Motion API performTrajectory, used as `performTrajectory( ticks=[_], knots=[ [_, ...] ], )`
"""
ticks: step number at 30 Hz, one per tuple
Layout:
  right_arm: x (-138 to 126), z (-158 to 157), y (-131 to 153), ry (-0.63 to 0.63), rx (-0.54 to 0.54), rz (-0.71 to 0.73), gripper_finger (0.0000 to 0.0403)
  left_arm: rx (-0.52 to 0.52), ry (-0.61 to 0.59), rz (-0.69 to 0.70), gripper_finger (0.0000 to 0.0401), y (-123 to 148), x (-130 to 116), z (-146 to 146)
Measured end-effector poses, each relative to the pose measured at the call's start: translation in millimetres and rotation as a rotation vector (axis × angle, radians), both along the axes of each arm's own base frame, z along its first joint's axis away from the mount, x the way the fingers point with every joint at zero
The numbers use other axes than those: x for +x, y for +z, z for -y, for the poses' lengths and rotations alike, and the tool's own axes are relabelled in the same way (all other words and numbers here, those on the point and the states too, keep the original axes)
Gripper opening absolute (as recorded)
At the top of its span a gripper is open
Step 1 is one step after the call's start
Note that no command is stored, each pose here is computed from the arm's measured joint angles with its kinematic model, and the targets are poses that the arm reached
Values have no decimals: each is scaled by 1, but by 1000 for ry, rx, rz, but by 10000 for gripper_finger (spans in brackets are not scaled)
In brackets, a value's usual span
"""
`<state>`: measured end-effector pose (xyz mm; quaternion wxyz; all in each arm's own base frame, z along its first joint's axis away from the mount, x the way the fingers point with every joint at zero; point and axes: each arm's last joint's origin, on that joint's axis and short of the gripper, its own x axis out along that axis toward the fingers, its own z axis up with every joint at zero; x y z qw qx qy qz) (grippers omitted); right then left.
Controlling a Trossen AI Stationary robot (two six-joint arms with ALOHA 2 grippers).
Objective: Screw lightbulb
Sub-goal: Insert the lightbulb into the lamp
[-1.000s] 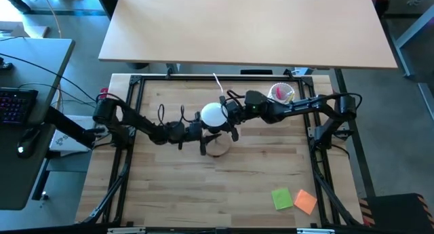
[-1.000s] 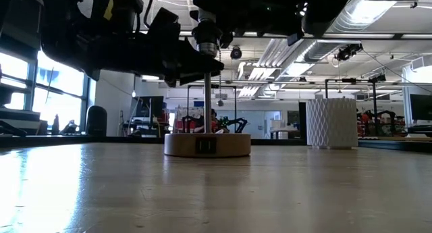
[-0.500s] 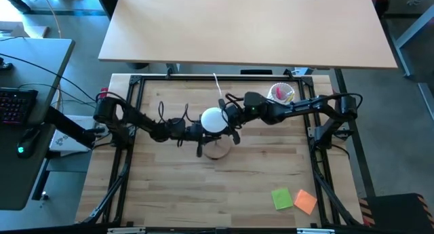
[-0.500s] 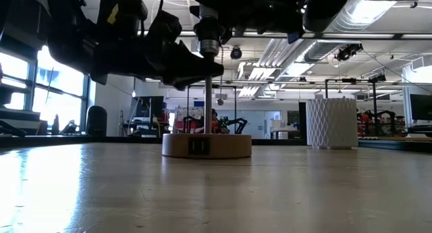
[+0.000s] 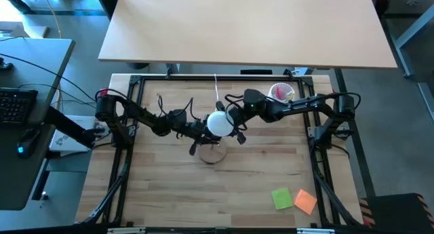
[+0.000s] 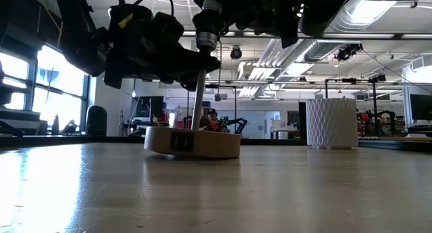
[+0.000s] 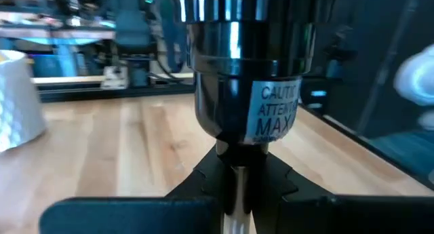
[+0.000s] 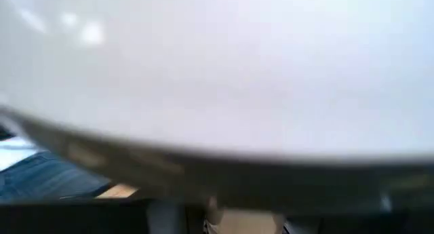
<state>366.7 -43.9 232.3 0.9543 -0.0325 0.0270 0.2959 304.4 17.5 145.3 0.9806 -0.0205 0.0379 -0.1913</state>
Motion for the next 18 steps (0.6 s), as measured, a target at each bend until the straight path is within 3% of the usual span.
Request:
performTrajectory(
  ticks=[7,12,18],
  knots=[
    [10,-5,-7,146,56,-7,133,21,-139,-50,26,5,19,-1],
    [14,-8,-1,197,50,-17,133,21,-174,-45,26,8,22,-1],
    [14,-8,-1,246,-30,33,134,26,-182,-49,26,8,23,0]
  ],
)
